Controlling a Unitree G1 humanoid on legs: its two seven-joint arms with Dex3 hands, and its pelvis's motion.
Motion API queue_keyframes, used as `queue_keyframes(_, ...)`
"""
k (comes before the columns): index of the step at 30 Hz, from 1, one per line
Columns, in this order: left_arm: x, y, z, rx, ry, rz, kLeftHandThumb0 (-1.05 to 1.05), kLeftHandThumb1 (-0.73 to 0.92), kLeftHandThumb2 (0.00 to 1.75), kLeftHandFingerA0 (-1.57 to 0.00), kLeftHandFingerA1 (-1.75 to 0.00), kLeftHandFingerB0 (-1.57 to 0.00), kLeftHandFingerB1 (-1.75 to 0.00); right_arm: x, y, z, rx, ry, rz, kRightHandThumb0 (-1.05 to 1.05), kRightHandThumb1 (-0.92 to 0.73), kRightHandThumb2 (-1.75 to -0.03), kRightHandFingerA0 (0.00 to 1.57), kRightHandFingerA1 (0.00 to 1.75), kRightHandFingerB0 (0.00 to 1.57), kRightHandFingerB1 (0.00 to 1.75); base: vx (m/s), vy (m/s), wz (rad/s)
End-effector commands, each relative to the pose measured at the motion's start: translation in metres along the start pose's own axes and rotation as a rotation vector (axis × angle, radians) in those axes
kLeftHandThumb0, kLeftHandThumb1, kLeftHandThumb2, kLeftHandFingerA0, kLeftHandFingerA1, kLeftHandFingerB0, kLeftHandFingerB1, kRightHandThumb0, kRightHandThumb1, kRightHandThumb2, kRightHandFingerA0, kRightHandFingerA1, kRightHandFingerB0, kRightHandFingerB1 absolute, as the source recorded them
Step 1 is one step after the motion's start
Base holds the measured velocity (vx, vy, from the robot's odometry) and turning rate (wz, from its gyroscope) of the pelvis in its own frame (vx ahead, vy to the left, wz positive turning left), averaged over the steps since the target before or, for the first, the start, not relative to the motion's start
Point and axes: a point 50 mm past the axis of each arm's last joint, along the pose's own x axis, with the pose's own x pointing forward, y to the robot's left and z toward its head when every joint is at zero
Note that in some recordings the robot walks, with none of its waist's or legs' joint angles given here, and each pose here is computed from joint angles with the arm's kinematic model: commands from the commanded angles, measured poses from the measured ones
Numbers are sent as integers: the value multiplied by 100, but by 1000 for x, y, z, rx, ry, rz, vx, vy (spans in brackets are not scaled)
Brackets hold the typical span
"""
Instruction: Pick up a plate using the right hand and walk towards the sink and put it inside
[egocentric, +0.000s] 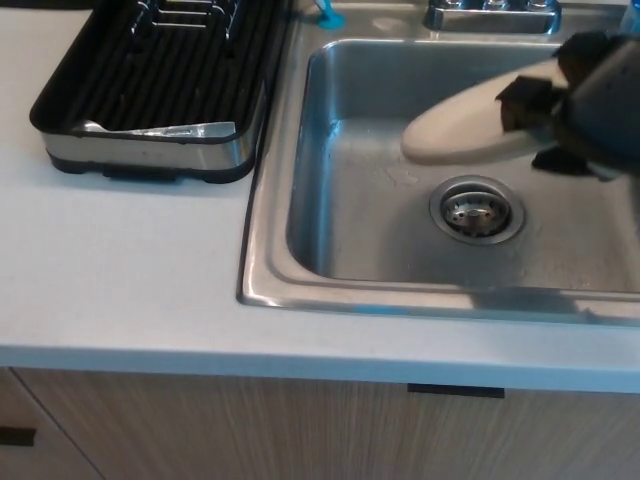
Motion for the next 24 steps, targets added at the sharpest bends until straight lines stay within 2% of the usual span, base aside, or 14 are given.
queue_keyframes(1, 0, 5, 6, 2, -65, 13, 22, 77, 160, -123, -140, -110, -125, 6, -8, -10, -39, 23, -14, -27, -45, -78, 92, 171, 91, 99, 0, 0, 0)
queue_keyframes(2, -1, 5, 6, 0, -69, 14, 22, 77, 161, -121, -141, -110, -125, 7, -7, -8, -36, 14, -11, -24, -42, -80, 97, 169, 90, 105, 0, 0, 0)
queue_keyframes(3, -1, 5, 6, -8, -73, 13, 25, 83, 168, -119, -143, -107, -127, 8, -5, -5, -27, 1, 7, -31, -46, -74, 93, 167, 91, 100, 0, 0, 0)
queue_keyframes(7, 1, 6, 8, -12, -73, 9, 19, 82, 164, -125, -144, -112, -128, 6, 8, 3, 16, -14, 75, -35, -50, -64, 90, 164, 93, 85, 0, 0, 0)
queue_keyframes(8, 2, 6, 8, -10, -73, 8, 21, 62, 175, -105, -160, -101, -141, 4, 11, 4, 26, -16, 101, -38, -55, -65, 92, 165, 91, 92, 0, 0, 0)
queue_keyframes(12, 1, 7, 9, -15, -89, 6, 20, 62, 175, -109, -160, -103, -142, -6, 32, 11, 28, -13, 205, -39, -62, -68, 96, 160, 90, 81, 0, 0, 0)
queue_keyframes(13, 1, 7, 9, -14, -94, 3, 20, 89, 175, -118, -144, -108, -130, -7, 35, 12, 27, -8, 225, -34, -60, -75, 99, 161, 87, 81, 0, 0, 0)
queue_keyframes(14, 0, 8, 9, -14, -95, 2, 18, 90, 174, -123, -146, -112, -132, -8, 38, 13, 24, -6, 243, -35, -47, -98, 123, 132, 83, 87, 0, 0, 0)
queue_keyframes(15, 0, 9, 8, -19, -88, 8, 19, 83, 165, -126, -145, -118, -133, -10, 43, 16, 17, -9, 277, -34, -60, -73, 98, 163, 84, 80, 0, 0, 0)
queue_keyframes(17, -1, 10, 6, -24, -81, 13, 19, 83, 165, -126, -145, -118, -133, -11, 47, 18, 9, -12, 305, -34, -60, -73, 98, 163, 84, 80, 0, 0, 0)
queue_keyframes(18, -1, 11, 6, -11, -83, 14, 20, 80, 161, -121, -140, -117, -131, -13, 51, 21, 18, -8, 315, -36, -44, -95, 123, 133, 84, 87, 0, 0, 0)
queue_keyframes(19, -2, 11, 6, -5, -84, 14, 20, 80, 161, -121, -140, -117, -131, -14, 53, 23, 22, -7, 319, -36, -44, -95, 123, 133, 84, 87, 0, 0, 0)
queue_keyframes(20, -2, 11, 5, -1, -86, 15, 22, 83, 168, -117, -141, -107, -126, -15, 56, 24, 24, -2, 340, -35, -61, -69, 98, 162, 84, 83, 0, 0, 0)
queue_keyframes(24, -3, 11, 5, -5, -85, 23, 23, 89, 174, -115, -143, -105, -128, -15, 61, 30, 24, -9, 350, -36, -65, -70, 98, 161, 88, 75, 0, 0, 0)
